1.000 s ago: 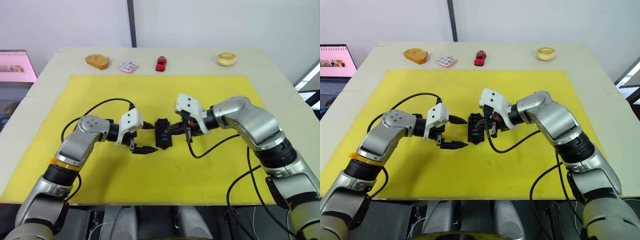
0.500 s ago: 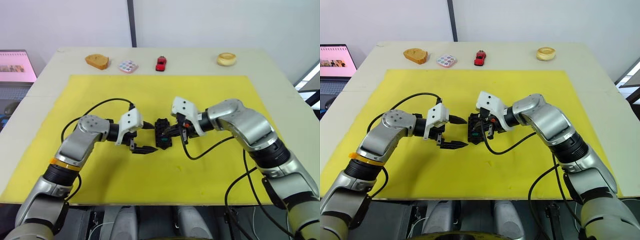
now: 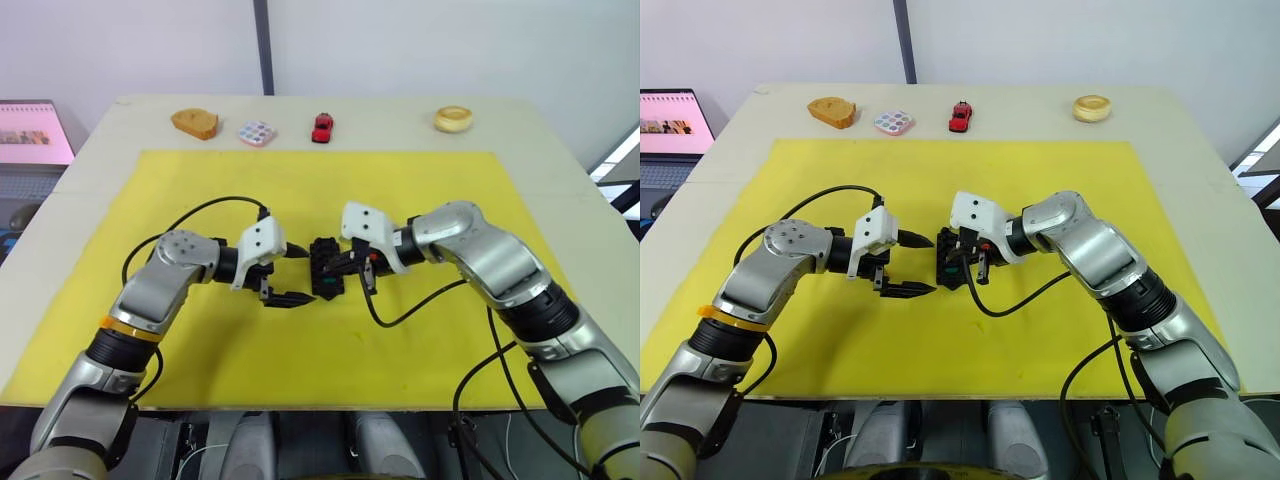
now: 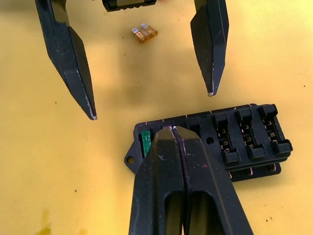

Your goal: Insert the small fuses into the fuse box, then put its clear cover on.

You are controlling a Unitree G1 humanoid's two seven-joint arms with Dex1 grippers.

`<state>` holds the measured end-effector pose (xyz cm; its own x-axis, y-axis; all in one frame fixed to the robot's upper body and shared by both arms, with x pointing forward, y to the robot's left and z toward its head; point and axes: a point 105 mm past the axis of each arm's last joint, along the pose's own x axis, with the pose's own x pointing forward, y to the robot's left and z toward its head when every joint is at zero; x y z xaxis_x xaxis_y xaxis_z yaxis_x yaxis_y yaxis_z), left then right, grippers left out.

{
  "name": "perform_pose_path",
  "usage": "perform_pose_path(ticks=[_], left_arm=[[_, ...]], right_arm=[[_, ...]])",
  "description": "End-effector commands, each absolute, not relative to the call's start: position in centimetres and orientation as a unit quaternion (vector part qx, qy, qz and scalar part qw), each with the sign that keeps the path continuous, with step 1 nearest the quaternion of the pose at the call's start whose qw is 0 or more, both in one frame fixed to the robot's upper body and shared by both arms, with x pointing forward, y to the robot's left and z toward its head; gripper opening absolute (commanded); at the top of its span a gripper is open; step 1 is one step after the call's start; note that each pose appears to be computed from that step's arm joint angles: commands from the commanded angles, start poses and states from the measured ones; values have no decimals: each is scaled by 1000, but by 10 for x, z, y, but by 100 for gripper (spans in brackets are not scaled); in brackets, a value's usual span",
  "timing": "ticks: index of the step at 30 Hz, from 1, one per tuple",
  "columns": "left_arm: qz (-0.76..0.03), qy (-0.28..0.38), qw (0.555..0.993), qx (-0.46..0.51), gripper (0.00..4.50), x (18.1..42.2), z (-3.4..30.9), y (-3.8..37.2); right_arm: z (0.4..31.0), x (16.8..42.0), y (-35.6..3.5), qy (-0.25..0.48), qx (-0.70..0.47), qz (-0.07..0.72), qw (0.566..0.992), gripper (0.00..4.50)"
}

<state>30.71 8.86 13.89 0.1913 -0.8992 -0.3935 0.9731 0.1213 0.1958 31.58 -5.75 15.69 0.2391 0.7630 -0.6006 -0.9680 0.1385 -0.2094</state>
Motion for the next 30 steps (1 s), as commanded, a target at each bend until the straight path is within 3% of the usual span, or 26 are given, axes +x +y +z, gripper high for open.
perform_pose_path(ticks=[1,16,21,26,30], left_arm=[[-631,64,742,218,450,307,149,87],[-630,64,743,216,450,306,150,86],[-631,64,743,214,450,306,150,86],[-631,65,744,211,450,306,150,86],[-631,65,744,209,450,306,151,88]], right_arm=[[125,323,-80,240,-308,554,735,2],[116,322,-84,247,-311,553,733,2],[145,327,-73,202,-265,563,757,2],[190,318,-65,162,-206,584,768,2],[206,310,-68,151,-195,585,772,2]])
